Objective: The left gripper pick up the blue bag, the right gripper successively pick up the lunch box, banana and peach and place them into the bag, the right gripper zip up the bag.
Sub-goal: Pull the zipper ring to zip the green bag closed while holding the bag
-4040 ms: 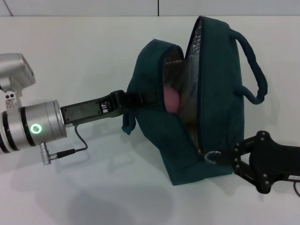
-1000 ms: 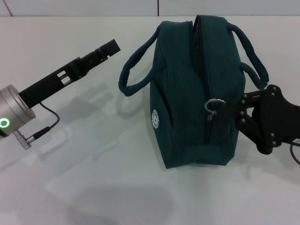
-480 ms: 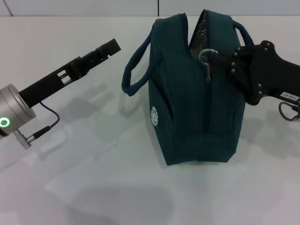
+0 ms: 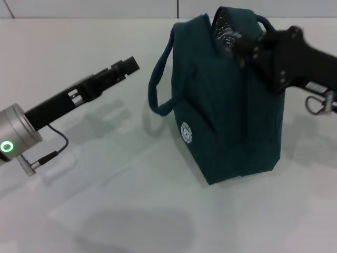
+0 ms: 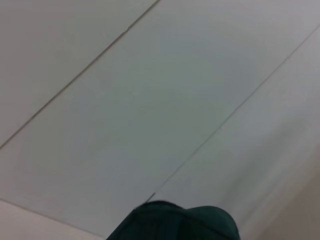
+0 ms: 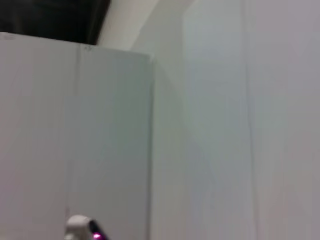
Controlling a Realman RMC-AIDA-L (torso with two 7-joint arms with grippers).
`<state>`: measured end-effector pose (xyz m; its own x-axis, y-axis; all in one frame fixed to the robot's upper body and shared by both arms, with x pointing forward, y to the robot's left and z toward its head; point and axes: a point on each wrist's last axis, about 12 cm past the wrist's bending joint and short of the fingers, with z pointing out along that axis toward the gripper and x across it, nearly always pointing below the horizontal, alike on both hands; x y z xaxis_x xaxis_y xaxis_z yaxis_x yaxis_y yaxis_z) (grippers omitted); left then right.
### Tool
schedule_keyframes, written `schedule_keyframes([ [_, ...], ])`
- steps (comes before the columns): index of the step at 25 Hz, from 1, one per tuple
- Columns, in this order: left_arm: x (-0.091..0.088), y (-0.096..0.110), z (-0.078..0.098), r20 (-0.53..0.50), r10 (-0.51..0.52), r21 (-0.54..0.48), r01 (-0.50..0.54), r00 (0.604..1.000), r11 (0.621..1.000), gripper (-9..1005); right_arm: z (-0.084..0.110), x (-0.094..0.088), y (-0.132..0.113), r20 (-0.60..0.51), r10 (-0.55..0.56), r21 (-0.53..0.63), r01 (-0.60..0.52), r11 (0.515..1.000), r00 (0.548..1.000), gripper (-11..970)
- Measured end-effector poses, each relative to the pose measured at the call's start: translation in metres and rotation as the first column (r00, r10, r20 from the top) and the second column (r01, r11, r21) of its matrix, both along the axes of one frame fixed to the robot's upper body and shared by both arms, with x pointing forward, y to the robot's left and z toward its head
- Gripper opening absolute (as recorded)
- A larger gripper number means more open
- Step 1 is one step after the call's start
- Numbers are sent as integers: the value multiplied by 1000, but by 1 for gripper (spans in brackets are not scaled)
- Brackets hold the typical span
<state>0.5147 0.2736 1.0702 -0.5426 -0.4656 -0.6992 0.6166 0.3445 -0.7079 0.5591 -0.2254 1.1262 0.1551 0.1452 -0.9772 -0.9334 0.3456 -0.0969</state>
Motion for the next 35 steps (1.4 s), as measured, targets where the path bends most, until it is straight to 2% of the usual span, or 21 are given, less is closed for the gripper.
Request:
schedule_keyframes([
  [7,-5,7,-4,-18,-31,55,32,999,998,860,7,3,34,13,141,-29,-141,990,990,23],
  [12,-8,17,-4,-16,-1,60,2,1000,998,848,16,8,47,38,168,-10,-168,986,985,24],
  [19,-13,24,-4,6,13,88,-13,1000,996,830,13,10,48,21,153,-28,-152,988,988,26],
  [21,-14,23,-4,18,-9,98,7,1000,995,826,11,9,47,16,147,-27,-147,989,989,27],
  [26,-17,16,3,77,-138,166,124,987,978,813,8,8,44,-2,126,-15,-126,992,992,28],
  [28,-18,16,4,109,-151,191,129,982,973,808,7,8,43,-6,121,-12,-121,993,993,29],
  [35,-24,14,8,178,-175,179,143,968,973,791,5,7,42,-15,117,-10,-117,993,993,31],
])
